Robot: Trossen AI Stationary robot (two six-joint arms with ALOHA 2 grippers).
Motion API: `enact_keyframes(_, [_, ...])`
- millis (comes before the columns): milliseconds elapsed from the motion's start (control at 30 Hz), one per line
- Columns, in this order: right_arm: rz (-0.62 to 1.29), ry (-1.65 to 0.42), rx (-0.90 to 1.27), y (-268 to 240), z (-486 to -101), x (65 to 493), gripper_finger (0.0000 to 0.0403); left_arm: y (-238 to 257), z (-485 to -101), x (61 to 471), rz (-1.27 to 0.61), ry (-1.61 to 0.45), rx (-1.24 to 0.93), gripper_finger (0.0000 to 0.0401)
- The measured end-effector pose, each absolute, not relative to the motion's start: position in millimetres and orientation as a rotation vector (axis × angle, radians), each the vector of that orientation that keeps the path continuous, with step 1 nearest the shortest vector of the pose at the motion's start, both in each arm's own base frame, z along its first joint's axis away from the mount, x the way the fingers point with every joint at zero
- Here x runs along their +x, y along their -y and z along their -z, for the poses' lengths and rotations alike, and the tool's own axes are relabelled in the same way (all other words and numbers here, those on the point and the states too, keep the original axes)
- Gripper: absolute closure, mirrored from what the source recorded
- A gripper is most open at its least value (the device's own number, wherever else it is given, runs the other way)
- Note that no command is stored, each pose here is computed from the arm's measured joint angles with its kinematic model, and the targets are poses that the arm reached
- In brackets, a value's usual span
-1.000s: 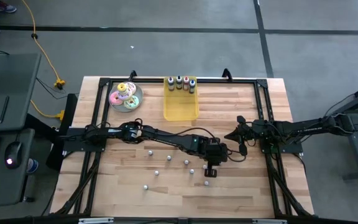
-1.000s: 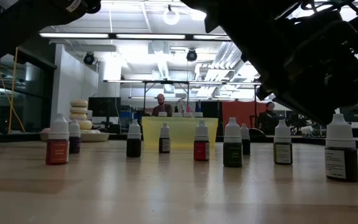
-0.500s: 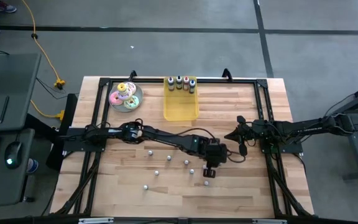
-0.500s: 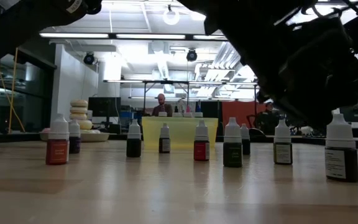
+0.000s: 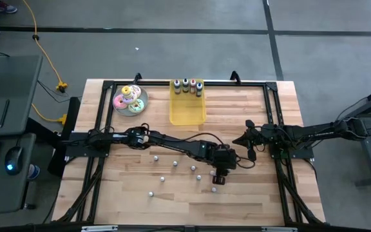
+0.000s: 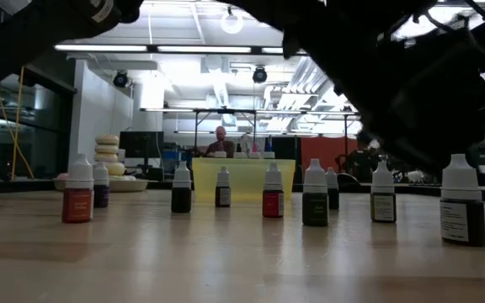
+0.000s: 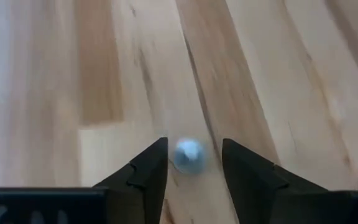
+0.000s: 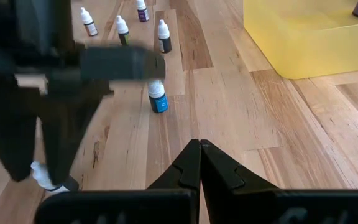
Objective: Pick & Place food coloring
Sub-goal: Put the right small black food coloring bottle into the yellow bin
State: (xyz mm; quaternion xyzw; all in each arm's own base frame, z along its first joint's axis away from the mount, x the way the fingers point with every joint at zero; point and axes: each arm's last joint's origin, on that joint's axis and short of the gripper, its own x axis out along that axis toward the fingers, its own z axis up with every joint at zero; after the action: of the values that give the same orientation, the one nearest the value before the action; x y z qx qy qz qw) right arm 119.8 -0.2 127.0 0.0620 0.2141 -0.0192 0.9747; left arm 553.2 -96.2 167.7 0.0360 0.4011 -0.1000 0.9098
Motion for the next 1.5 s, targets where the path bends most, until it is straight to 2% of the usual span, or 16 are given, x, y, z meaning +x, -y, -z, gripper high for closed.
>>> enact_keyframes(267, [0.039, -0.431, 0.125, 0, -127, 120, 0.0402, 97, -154, 554, 0.21, -0.854, 0.069, 0.0249])
enact_keyframes(667, [0.039, -0.431, 0.125, 0, -127, 120, 0.0402, 93, -156, 556, 0.203, -0.842, 0.07, 0.025])
enact_keyframes(800, [0.039, -0.431, 0.125, 0, -127, 120, 0.0402, 93, -157, 556, 0.203, -0.84, 0.07, 0.0271])
enact_keyframes(1100, [0.039, -0.431, 0.125, 0, -127, 120, 0.0402, 93, -157, 556, 0.25, -0.839, 0.073, 0.0352])
enact_keyframes(1500, [0.039, -0.435, 0.125, 0, -127, 120, 0.0402, 66, -207, 543, 0.176, -0.844, 0.109, 0.034])
